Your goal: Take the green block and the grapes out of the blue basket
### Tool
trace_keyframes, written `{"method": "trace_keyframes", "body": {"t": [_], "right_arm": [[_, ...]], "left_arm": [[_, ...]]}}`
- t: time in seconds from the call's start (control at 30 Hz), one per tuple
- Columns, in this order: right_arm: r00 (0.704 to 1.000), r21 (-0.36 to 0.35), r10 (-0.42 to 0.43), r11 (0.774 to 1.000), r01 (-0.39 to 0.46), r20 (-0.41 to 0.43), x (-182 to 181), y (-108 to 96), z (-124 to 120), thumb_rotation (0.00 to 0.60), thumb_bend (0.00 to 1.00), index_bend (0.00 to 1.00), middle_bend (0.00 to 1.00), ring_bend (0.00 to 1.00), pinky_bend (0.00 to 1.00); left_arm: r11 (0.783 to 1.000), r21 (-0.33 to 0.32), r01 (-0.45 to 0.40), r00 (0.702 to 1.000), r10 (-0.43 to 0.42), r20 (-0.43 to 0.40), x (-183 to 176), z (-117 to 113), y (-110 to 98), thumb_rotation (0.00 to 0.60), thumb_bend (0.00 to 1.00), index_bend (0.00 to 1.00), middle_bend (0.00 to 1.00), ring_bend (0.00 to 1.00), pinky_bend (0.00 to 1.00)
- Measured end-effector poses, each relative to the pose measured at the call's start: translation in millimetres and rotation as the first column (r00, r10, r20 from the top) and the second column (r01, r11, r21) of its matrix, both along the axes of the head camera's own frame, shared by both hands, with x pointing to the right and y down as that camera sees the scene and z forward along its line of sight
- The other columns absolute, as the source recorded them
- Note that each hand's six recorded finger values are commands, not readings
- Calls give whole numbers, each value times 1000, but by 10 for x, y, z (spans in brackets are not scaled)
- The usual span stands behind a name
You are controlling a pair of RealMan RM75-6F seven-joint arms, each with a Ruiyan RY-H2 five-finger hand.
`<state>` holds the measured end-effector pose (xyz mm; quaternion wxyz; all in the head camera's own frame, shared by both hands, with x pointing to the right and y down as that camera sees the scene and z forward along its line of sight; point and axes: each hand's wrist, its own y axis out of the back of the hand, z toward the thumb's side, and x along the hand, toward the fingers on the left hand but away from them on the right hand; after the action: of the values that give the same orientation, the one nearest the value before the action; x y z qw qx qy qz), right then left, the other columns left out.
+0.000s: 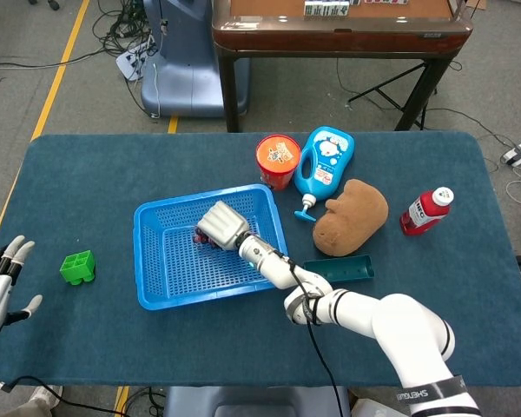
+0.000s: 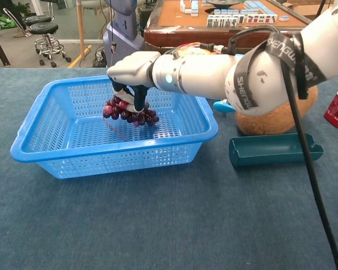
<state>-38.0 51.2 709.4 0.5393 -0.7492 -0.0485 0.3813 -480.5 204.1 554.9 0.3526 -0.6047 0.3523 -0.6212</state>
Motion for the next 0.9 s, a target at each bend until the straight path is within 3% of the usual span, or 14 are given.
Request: {"method": "trace_keyframes", "body": {"t": [0.23,0.53,0.73,0.9], "right_arm": [[996,7,44,999,-45,77,53,-153,-255,600,578,773,588,552,749],[978,43,84,995,-94,190,333,-353,-805,600,578,773,588,557,749],[966,67,113,989,-132,232,771,-414,-1235,600,578,773,588,560,749],[967,72,157,982,-175,203,1327,-384,-1441,600,578,772,586,560,750]], "left_arm": [[1000,2,-3,1000,3,1,11,0,-15,600,298,0,17,67,147],[1000,12,-7,1000,7,-3,36,-10,-63,600,298,0,16,67,147],[1000,20,-21,1000,21,-11,87,-28,-85,600,298,0,16,67,147],[999,23,-36,999,36,-22,147,-42,-91,600,298,0,16,67,147]]}}
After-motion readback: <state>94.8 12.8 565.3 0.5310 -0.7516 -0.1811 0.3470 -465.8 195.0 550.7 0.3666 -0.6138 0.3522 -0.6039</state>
